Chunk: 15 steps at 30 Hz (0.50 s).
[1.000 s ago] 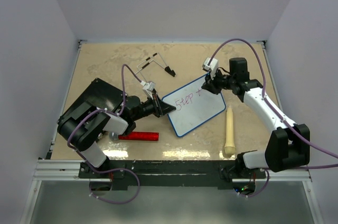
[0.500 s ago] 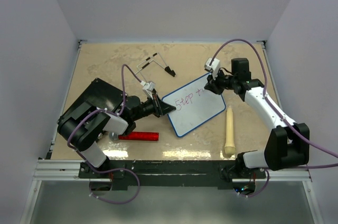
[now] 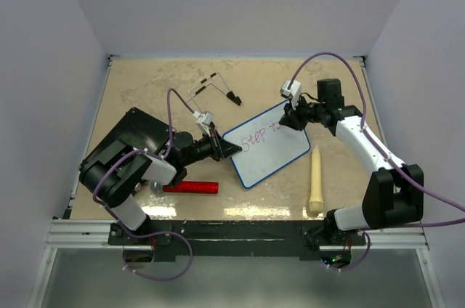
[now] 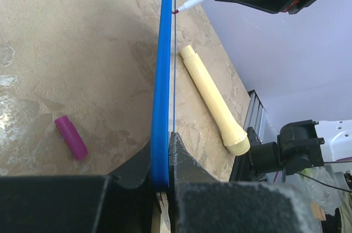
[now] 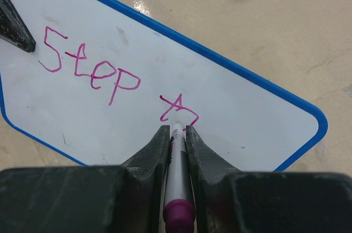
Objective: Write a sentence on the whiteboard
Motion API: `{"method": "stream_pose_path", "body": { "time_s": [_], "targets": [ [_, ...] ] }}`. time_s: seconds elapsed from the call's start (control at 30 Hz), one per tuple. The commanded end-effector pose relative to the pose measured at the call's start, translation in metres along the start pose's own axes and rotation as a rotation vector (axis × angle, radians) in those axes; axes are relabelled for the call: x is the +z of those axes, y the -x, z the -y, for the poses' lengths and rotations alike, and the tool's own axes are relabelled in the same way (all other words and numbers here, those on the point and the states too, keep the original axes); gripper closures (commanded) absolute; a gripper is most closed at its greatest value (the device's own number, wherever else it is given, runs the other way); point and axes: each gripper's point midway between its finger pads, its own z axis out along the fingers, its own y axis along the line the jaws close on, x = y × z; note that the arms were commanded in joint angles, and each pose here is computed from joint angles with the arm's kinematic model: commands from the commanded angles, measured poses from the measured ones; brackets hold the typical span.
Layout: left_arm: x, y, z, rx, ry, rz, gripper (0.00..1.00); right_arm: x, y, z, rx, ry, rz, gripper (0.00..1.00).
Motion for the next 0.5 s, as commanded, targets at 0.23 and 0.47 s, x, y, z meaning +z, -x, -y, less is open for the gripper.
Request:
{"method": "stream_pose_path", "body": {
  "time_s": [0.23, 0.47],
  "targets": [
    [0.002, 0.009, 0.019, 0.096, -0.088, 0.031, 1.0, -0.003, 0.042, 0.01, -0.024, 0.0, 0.111, 1.0],
    [0.001, 0.009, 0.016, 0.095, -0.08, 0.033, 1.0, -0.025, 0.044, 0.012, -0.028, -0.034, 0.132, 1.0]
  ]
}}
